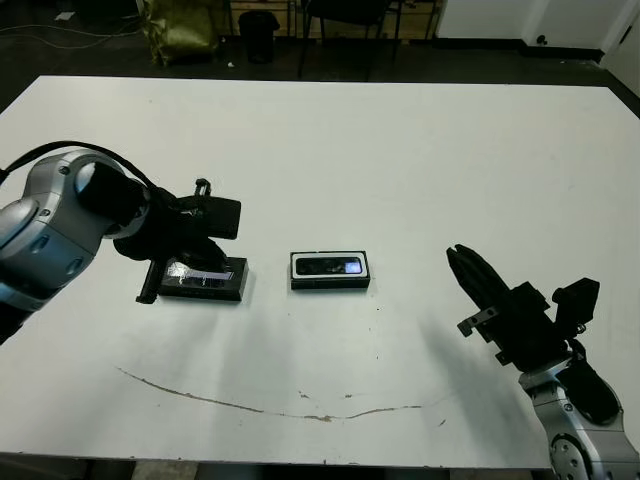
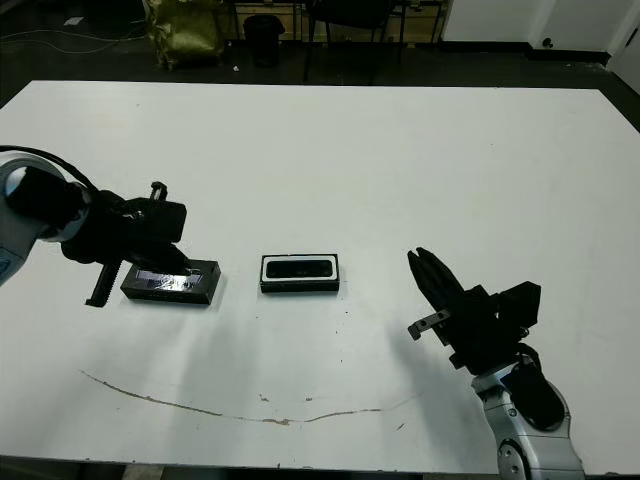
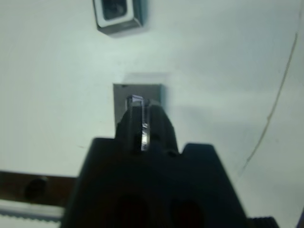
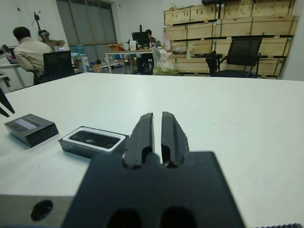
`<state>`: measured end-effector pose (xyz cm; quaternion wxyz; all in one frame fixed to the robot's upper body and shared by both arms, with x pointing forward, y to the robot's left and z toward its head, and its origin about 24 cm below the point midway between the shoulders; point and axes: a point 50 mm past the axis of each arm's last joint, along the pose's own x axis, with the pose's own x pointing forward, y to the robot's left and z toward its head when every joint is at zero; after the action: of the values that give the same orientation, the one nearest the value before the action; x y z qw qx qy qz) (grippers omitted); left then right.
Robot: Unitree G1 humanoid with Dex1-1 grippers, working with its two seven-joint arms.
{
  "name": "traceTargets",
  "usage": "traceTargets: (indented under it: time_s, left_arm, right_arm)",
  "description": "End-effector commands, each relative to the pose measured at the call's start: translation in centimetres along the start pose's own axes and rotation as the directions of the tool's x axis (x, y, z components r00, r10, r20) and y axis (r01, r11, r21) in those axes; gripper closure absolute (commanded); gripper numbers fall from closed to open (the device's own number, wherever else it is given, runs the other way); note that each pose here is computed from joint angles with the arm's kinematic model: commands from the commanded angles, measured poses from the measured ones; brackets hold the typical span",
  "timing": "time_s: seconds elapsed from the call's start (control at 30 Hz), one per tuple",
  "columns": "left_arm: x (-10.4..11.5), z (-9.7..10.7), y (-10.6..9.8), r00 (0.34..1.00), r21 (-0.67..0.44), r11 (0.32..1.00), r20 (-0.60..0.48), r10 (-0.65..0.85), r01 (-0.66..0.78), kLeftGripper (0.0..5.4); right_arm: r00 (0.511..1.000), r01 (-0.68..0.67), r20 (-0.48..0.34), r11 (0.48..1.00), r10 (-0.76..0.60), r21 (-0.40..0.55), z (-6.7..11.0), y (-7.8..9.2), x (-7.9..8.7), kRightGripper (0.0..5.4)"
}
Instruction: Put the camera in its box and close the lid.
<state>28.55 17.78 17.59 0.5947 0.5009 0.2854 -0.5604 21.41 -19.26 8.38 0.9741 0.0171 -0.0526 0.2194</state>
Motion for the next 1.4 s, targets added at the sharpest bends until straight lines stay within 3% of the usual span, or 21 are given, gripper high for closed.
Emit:
traceTargets:
  time_s: [0.03,0.23,0.63,1.07,1.4]
  left_arm:
    - [0.7,-0.6,-0.4,0.999,-0.002,0.999,-0.011,-0.052,0.052,5.40]
    - [1.0,-0.8,-0.6,0.994,-0.007,0.995,0.024,-0.102,0.103,5.40]
    - [1.9,-1.1,-1.0,0.986,0.003,0.987,0.036,-0.160,0.160,5.40]
    - [3.7,-1.6,-2.3,0.973,0.073,0.970,-0.026,-0.230,0.231,5.40]
    - [4.4,-1.1,-2.8,0.971,0.066,0.972,-0.096,-0.219,0.225,5.40]
  right_arm:
    - [0.999,0.005,-0.038,1.000,-0.004,0.017,-0.5,-0.2,-0.3,5.38]
    - [0.999,0.010,-0.040,1.000,-0.011,-0.016,-0.6,-0.3,-0.3,5.38]
    - [0.998,0.008,-0.055,1.000,-0.008,0.015,-0.7,-0.2,-0.4,5.38]
    - [0.993,0.055,-0.100,0.998,-0.055,-0.007,-0.5,-0.1,-1.0,5.38]
    - [0.993,0.061,-0.101,0.998,-0.061,-0.006,-0.5,-0.1,-1.2,5.38]
